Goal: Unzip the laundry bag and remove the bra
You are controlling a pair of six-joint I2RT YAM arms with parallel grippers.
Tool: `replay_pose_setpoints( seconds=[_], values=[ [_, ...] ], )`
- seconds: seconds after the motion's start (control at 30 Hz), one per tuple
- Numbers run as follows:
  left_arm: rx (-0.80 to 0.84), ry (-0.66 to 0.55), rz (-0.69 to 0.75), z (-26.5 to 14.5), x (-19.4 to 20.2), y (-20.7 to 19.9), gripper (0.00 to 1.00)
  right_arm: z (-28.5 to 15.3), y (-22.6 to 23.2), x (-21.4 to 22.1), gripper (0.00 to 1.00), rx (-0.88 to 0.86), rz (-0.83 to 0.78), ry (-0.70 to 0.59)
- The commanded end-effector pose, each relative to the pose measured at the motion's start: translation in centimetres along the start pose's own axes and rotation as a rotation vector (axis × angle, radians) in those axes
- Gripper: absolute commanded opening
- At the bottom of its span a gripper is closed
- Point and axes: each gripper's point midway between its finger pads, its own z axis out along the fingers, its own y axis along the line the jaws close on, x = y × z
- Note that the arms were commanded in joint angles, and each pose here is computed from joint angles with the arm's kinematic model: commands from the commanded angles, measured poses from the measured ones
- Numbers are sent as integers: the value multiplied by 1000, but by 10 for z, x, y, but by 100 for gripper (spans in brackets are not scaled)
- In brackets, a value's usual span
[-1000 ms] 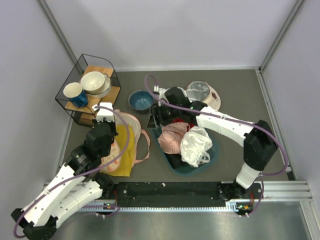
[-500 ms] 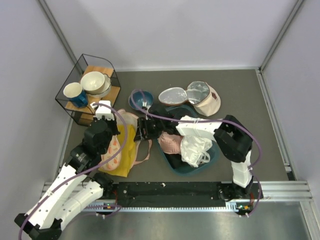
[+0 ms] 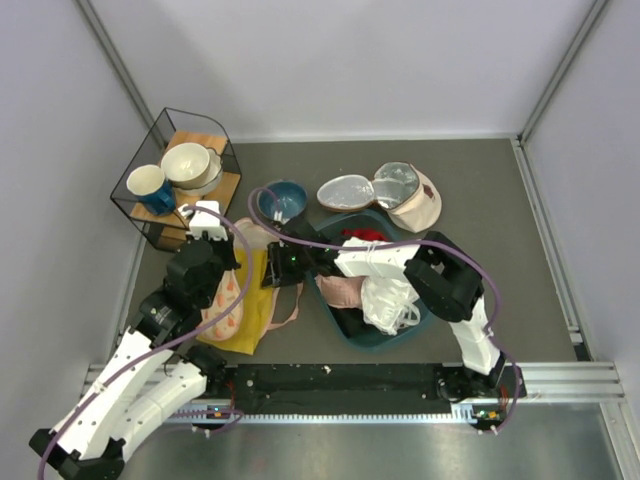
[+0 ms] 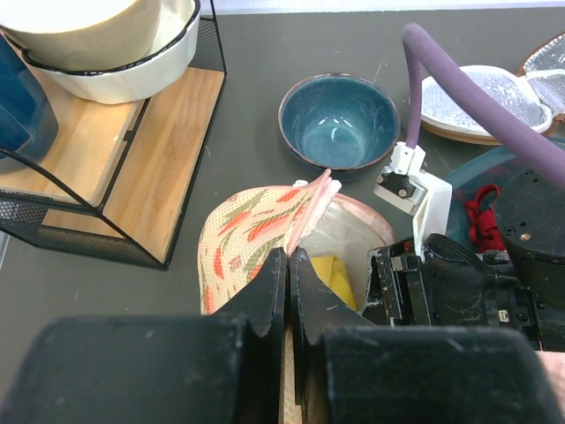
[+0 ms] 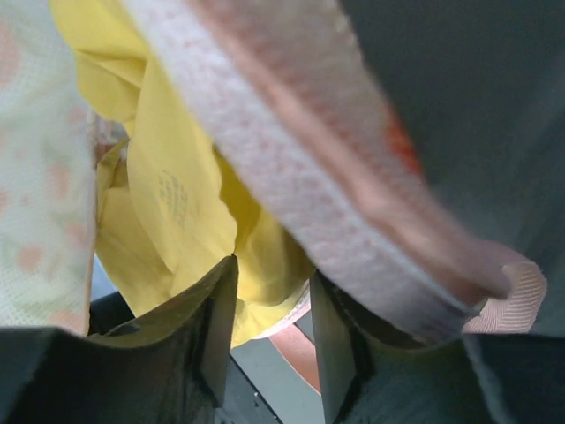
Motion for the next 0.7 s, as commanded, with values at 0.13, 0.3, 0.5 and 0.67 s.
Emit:
replay_pose_setpoints(
  seconds=[0.13, 0.3, 0.5, 0.67],
  values=[
    [1, -88, -63, -8, -31, 1, 0, -19, 34, -29, 0, -50, -39, -105],
    [-64, -61, -50, -4, -25, 12, 0, -64, 53, -26, 0, -107, -73, -134],
    [-121, -57, -37, -4, -22, 23, 0, -124, 67, -19, 0, -152, -127, -196],
    [-142, -64, -25, -6, -23, 28, 0, -164, 64, -23, 0, -107, -186, -263]
  ],
)
